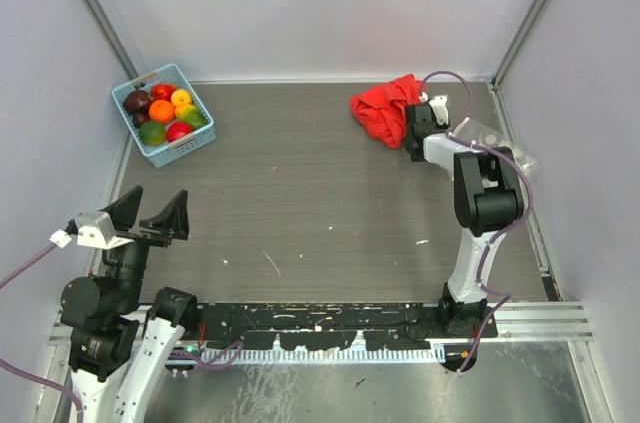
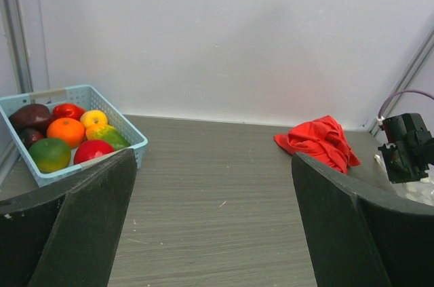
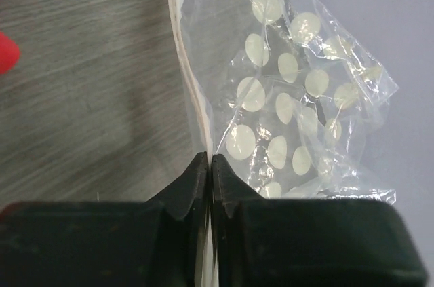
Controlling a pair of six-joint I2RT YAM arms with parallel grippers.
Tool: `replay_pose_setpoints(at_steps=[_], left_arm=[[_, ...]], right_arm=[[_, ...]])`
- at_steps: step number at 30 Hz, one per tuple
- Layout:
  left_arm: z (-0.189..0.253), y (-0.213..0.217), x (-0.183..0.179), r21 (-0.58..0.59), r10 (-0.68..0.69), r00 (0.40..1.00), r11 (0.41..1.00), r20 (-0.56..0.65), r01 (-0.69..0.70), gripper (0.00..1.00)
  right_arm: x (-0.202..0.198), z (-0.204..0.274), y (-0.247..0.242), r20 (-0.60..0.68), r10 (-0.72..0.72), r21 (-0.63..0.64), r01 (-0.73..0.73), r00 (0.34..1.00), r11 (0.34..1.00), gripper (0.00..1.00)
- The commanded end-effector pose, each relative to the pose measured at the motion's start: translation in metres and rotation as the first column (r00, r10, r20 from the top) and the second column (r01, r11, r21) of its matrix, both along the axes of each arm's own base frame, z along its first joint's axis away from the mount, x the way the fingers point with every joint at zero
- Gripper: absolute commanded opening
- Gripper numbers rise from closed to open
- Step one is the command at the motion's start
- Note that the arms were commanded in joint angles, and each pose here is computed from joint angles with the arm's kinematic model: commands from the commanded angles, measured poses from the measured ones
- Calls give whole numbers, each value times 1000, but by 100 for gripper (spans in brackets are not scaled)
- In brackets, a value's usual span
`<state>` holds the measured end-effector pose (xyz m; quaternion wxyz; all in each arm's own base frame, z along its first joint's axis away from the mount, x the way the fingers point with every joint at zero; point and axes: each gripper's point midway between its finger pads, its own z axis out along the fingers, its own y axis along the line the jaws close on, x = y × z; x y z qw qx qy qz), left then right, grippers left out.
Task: Place the food in the zip-top bag and seal the zipper
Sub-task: Pick up the zipper food storage bag at the center of the board.
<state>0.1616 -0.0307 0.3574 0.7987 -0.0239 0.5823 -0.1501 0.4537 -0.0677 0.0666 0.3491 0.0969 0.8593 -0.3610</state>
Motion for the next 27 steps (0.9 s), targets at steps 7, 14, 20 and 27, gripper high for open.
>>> replay_pose_setpoints(at_steps=[7,14,20,27], left_arm=[[13,-3,7,-107,-19,997,994,-76,10,98],[-4,-31,26,-163,-136,966,981,-219,101,98],[-19,-43,40,-265,-189,928,959,-321,104,98],[-32,-67,57,-372,-289,872,918,-396,136,98]], right_arm=[[-26,68,33,193,55,111,-77,980,991,0],[-51,89,82,246,186,165,-230,951,959,0],[-74,124,133,346,328,210,-414,879,886,0],[-97,147,185,451,453,257,-598,769,759,0]])
